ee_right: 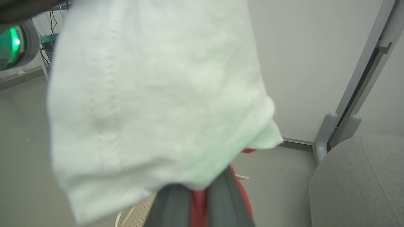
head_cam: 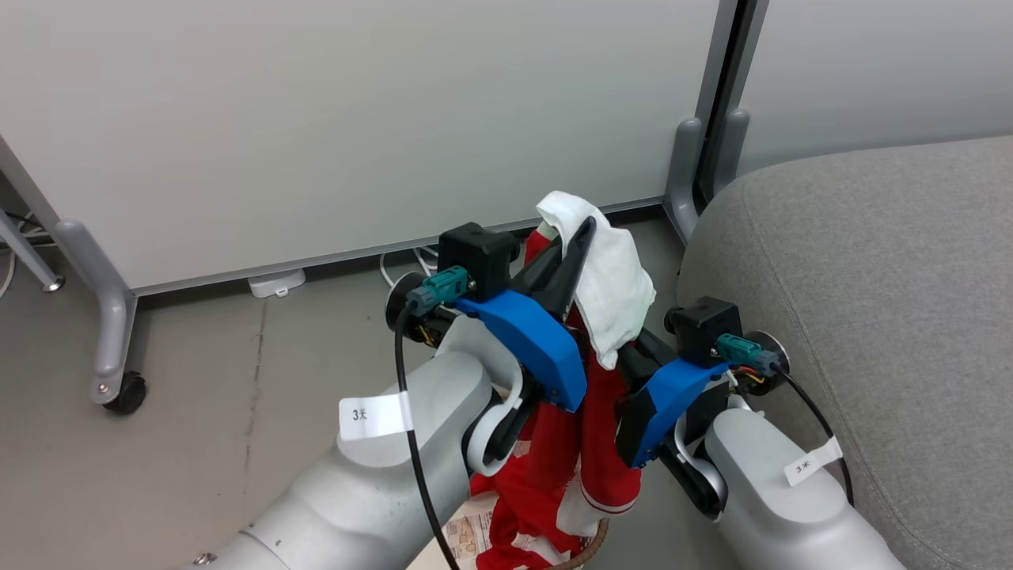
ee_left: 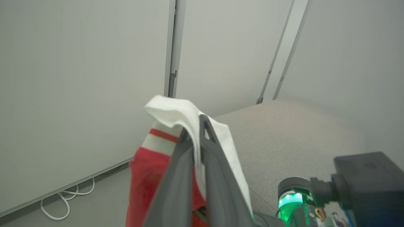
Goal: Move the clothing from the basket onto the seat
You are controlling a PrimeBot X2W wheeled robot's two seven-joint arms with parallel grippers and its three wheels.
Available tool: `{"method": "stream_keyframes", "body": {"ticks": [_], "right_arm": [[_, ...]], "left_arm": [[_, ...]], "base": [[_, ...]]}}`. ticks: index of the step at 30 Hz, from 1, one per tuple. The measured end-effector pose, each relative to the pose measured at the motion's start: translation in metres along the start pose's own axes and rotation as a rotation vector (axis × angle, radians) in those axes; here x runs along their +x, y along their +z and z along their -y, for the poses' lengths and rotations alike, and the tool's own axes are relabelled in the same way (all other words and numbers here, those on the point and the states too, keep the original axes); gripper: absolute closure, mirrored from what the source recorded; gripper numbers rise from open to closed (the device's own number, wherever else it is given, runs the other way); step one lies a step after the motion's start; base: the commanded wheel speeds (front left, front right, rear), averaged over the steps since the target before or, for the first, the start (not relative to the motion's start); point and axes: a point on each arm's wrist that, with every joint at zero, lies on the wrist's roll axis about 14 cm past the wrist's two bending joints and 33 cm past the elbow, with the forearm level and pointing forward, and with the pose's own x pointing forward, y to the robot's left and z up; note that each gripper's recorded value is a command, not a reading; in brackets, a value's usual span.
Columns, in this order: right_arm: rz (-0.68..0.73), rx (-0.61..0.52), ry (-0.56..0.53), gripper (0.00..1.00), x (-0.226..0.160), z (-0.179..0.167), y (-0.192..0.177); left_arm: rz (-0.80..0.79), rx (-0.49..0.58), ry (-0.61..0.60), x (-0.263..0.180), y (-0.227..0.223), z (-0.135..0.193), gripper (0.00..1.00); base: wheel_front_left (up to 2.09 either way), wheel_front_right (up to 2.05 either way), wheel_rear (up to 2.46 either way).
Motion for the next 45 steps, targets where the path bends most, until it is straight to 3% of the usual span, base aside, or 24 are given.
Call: {"method": "stream_keyframes", "body": {"ticks": [18,33,45], "right_arm": [[0.039,0.018,-0.072,1.00,-0.015,0.020,0.005],[0.061,0.005,-0.130,1.00,-0.026,0.038,0.009],[0.052,0.008,-0.154,1.00,-0.031,0.044,0.003]], "left_arm": [[-0.025,-0.090,0.158,-0.063,-0.055,-0.055,0.00],[0.006,0.035,0.196,-0.107,-0.062,-0.069,0.00],[-0.008,0.054,0.272,-0.131,-0.072,-0.083,0.00]], "base": [[0.00,0.00,0.00],[0.00,0.00,0.00],[0.00,0.00,0.00]]}}
